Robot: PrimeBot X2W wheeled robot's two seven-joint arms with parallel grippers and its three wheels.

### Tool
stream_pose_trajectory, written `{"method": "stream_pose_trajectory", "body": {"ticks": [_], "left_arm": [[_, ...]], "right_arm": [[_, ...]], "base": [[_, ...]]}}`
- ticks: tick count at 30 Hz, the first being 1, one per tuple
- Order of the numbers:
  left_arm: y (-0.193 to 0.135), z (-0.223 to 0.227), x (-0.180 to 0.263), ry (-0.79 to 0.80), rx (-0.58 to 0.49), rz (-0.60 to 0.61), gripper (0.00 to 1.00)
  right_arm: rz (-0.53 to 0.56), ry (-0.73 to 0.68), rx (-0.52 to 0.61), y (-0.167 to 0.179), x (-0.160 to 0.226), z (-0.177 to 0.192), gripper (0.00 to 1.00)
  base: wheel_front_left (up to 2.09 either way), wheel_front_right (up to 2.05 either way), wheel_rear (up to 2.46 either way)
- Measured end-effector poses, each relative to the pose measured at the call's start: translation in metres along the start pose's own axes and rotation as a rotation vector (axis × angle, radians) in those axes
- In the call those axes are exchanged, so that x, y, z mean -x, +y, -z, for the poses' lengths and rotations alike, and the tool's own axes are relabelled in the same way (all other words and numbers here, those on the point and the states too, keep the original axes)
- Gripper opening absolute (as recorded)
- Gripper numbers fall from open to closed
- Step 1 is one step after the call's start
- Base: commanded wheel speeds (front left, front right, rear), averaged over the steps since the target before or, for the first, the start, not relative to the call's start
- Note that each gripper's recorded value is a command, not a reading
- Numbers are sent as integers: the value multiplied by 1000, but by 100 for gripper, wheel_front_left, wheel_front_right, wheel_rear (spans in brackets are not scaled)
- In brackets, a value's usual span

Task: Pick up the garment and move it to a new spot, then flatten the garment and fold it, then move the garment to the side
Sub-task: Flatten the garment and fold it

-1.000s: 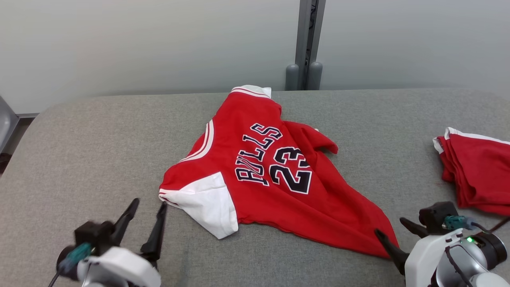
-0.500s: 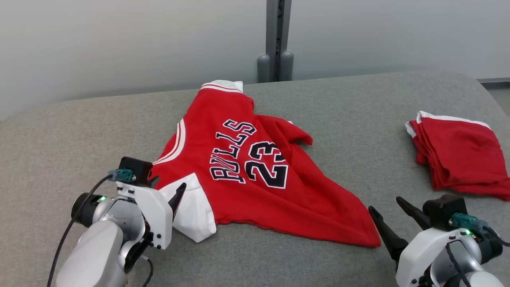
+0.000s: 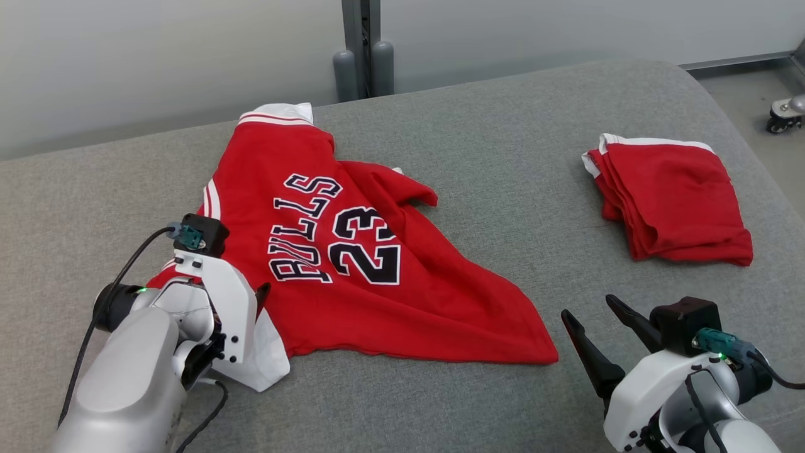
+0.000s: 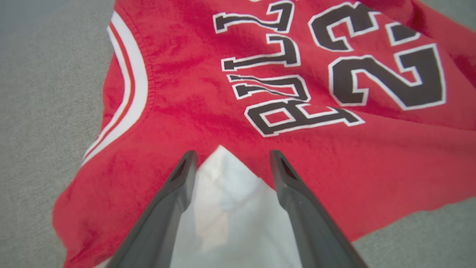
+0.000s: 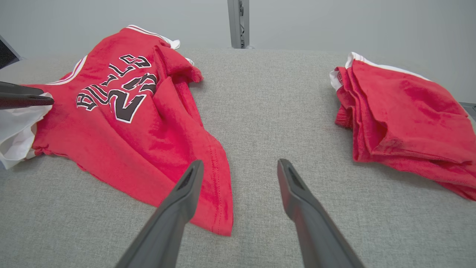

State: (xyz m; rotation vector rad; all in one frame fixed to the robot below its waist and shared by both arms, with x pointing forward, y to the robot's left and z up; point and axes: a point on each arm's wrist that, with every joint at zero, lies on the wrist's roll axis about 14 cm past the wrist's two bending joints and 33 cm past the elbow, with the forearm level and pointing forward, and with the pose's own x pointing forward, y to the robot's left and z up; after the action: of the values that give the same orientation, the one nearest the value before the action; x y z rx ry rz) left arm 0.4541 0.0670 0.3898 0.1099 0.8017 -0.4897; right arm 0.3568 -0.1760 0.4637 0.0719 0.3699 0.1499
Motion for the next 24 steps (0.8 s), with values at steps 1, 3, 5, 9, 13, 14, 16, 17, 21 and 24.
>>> {"method": "stream_pose_trajectory", "body": {"ticks": [1,3,5,9,13,14,16,17,21,24], "left_arm": [[0,2,-2,10,-7,0,100],[3,7,-3,32,-25,-13,100],[8,5,-2,25,-41,-31,100],[9,0,0,13,-47,-36,75],[9,5,4,28,-54,-40,0],[10,6,5,32,-55,-41,0],[10,7,6,33,-58,-40,0],[10,6,7,25,-56,-41,0],[12,-7,15,-50,-48,-42,0],[10,-16,25,-118,-38,-39,0]], "right_arm": [[3,0,-2,-1,0,1,100],[9,-2,-5,-2,1,1,100],[10,-4,-5,-2,2,1,100],[12,-5,-6,-2,2,1,100],[-3,-9,-8,3,0,0,100],[-6,-9,-8,4,0,0,100],[-10,-9,-8,6,-1,0,100],[-13,-9,-7,7,-2,-1,100],[-16,-16,-6,7,-3,-3,100],[-28,-12,-9,10,-3,-1,100]], "base": [[0,0,0],[0,0,0],[0,0,0],[0,0,0],[0,0,0],[0,0,0],[0,0,0],[0,0,0],[0,0,0],[0,0,0]]}}
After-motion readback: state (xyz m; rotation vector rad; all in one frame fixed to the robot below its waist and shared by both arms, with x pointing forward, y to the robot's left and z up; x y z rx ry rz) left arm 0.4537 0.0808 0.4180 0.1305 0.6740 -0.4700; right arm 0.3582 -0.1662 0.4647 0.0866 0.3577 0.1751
